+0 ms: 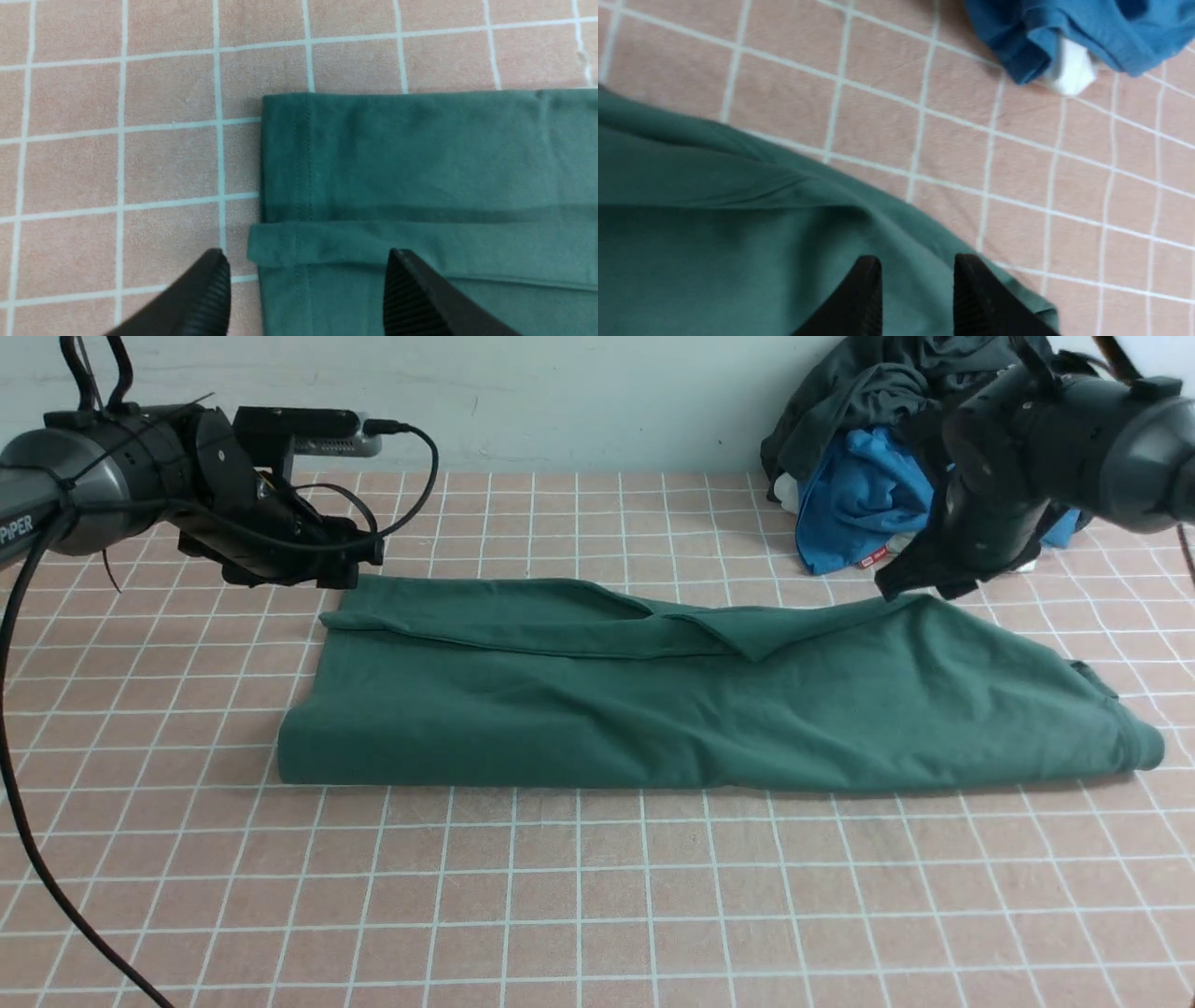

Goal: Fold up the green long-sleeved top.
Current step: Use both arms to drag the lower edge of the fabric forward and fold it over the upper edge

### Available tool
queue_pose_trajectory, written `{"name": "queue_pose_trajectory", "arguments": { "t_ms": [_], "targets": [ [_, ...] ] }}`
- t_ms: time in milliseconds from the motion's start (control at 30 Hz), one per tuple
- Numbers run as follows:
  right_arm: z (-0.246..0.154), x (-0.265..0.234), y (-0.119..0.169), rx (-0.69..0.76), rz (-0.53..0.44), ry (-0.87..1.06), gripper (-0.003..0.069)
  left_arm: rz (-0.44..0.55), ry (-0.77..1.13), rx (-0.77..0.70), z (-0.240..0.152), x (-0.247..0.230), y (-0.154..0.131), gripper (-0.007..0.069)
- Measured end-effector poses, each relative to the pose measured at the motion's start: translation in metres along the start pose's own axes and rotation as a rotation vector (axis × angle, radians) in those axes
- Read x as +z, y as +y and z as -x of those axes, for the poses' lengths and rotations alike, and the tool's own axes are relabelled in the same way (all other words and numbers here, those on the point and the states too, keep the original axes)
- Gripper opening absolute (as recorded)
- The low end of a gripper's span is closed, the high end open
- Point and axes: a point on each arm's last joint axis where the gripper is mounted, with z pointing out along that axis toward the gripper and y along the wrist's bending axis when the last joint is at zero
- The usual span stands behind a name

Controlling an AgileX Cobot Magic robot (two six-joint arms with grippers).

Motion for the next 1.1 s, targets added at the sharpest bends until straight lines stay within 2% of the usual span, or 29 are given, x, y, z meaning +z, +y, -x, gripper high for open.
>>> {"name": "queue_pose_trajectory", "arguments": {
  "t_ms": [33, 67, 167, 200, 267, 300, 333, 367, 400, 433, 533, 600, 667, 767, 833, 1033, 1100],
  "targets": [
    [0.0, -0.002, 0.009, -0.018, 0.051, 0.005, 0.0217, -0.01, 0.009, 0.009, 0.0, -0.003, -0.006, 0.0395],
    [0.001, -0.003, 0.012, -0.025, 0.062, 0.004, 0.0217, -0.014, 0.013, 0.012, 0.0, -0.003, -0.009, 0.0395],
    [0.001, -0.006, 0.047, -0.137, 0.277, -0.004, 0.0199, -0.052, 0.053, 0.038, -0.004, -0.003, -0.031, 0.0347],
    [0.001, -0.006, 0.051, -0.153, 0.303, -0.007, 0.019, -0.059, 0.061, 0.048, -0.006, -0.002, -0.035, 0.0337],
    [-0.001, 0.004, 0.076, -0.239, 0.458, -0.027, 0.0141, -0.079, 0.094, 0.097, -0.012, 0.005, -0.049, 0.0302],
    [-0.002, 0.008, 0.081, -0.257, 0.489, -0.03, 0.0126, -0.085, 0.106, 0.113, -0.015, 0.008, -0.053, 0.0292],
    [-0.004, 0.02, 0.092, -0.302, 0.549, -0.049, 0.008, -0.1, 0.134, 0.154, -0.021, 0.016, -0.061, 0.0262],
    [-0.005, 0.028, 0.098, -0.325, 0.565, -0.069, 0.005, -0.106, 0.146, 0.181, -0.024, 0.02, -0.066, 0.0242],
    [-0.005, 0.029, 0.098, -0.333, 0.563, -0.074, 0.005, -0.108, 0.146, 0.186, -0.025, 0.02, -0.067, 0.0237],
    [-0.004, 0.042, 0.104, -0.348, 0.558, -0.123, 0.0011, -0.117, 0.161, 0.225, -0.029, 0.026, -0.072, 0.0198],
    [0.005, 0.059, 0.102, -0.316, 0.487, -0.247, -0.0009, -0.127, 0.167, 0.269, -0.033, 0.03, -0.077, 0.012],
    [0.012, 0.066, 0.096, -0.237, 0.436, -0.325, -0.0011, -0.133, 0.157, 0.272, -0.032, 0.03, -0.078, 0.006],
    [0.02, 0.072, 0.084, -0.078, 0.399, -0.387, -0.001, -0.139, 0.144, 0.26, -0.031, 0.03, -0.079, 0.0018],
    [0.027, 0.073, 0.068, 0.087, 0.382, -0.425, -0.001, -0.145, 0.118, 0.245, -0.029, 0.032, -0.08, 0.0],
    [0.031, 0.072, 0.059, 0.14, 0.376, -0.422, -0.001, -0.143, 0.102, 0.241, -0.029, 0.035, -0.08, -0.0004],
    [0.034, 0.057, 0.046, 0.087, 0.388, -0.256, -0.001, -0.119, 0.06, 0.253, -0.03, 0.047, -0.076, -0.0004],
    [0.031, 0.035, 0.034, -0.012, 0.355, -0.112, -0.0008, -0.104, 0.076, 0.267, -0.024, 0.041, -0.068, -0.0004]
  ]
}}
